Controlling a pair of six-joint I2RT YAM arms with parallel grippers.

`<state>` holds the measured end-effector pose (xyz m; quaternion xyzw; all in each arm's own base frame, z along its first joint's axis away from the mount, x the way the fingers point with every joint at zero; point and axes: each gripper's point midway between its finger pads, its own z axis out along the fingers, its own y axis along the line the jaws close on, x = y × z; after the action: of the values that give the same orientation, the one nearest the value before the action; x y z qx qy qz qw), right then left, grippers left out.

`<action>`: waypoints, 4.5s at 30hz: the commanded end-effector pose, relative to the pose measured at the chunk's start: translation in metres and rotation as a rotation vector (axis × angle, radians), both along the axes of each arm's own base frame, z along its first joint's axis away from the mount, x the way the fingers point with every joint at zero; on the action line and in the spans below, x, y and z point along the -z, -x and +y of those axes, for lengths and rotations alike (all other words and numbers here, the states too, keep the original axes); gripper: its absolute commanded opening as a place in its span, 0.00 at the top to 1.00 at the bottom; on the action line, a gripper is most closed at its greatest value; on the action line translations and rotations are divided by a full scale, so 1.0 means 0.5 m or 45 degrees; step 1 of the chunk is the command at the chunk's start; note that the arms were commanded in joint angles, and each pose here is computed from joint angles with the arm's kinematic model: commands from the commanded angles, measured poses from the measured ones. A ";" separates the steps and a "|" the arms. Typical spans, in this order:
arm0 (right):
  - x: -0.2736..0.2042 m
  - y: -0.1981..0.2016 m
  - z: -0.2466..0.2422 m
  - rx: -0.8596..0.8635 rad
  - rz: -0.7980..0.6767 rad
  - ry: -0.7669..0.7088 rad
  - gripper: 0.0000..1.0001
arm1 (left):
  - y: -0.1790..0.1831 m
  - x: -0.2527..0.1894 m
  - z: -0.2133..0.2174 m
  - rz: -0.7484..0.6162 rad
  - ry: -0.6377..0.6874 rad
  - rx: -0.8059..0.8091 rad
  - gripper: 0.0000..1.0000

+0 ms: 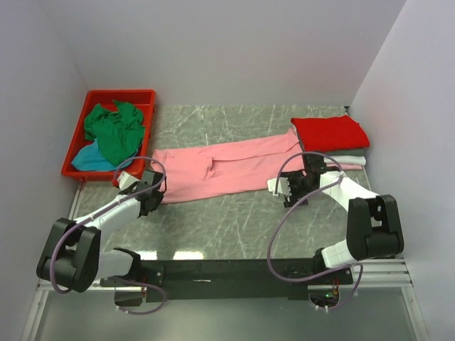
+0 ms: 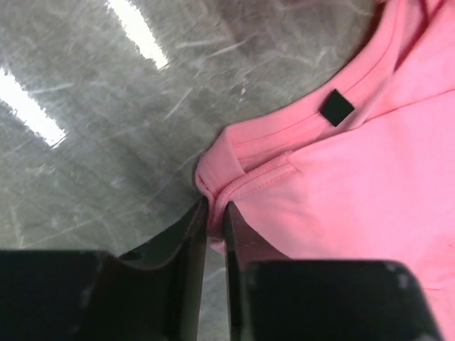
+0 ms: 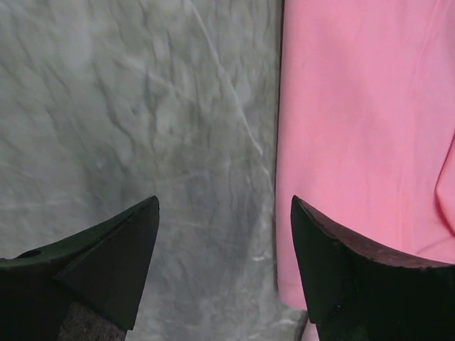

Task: Fold and stack the t-shirts
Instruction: Fold the tshirt

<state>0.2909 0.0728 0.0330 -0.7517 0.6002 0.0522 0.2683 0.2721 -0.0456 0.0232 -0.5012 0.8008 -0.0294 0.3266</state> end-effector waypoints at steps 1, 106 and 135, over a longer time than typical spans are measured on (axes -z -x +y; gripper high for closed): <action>-0.006 -0.062 -0.045 -0.021 -0.131 0.115 0.20 | -0.022 -0.019 0.003 -0.074 -0.014 0.041 0.80; 0.022 -0.250 0.682 1.208 1.032 -0.487 0.81 | 0.074 -0.333 -0.081 -0.621 0.146 0.715 0.18; -0.342 -0.598 0.369 1.357 0.460 -1.220 0.13 | -0.060 -0.276 -0.165 -0.559 0.380 0.756 0.25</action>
<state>0.6174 0.2567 0.1247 -0.0112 0.8693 0.3054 0.3885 0.2654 -0.1153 0.1360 -0.2786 0.8327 -0.3079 0.3663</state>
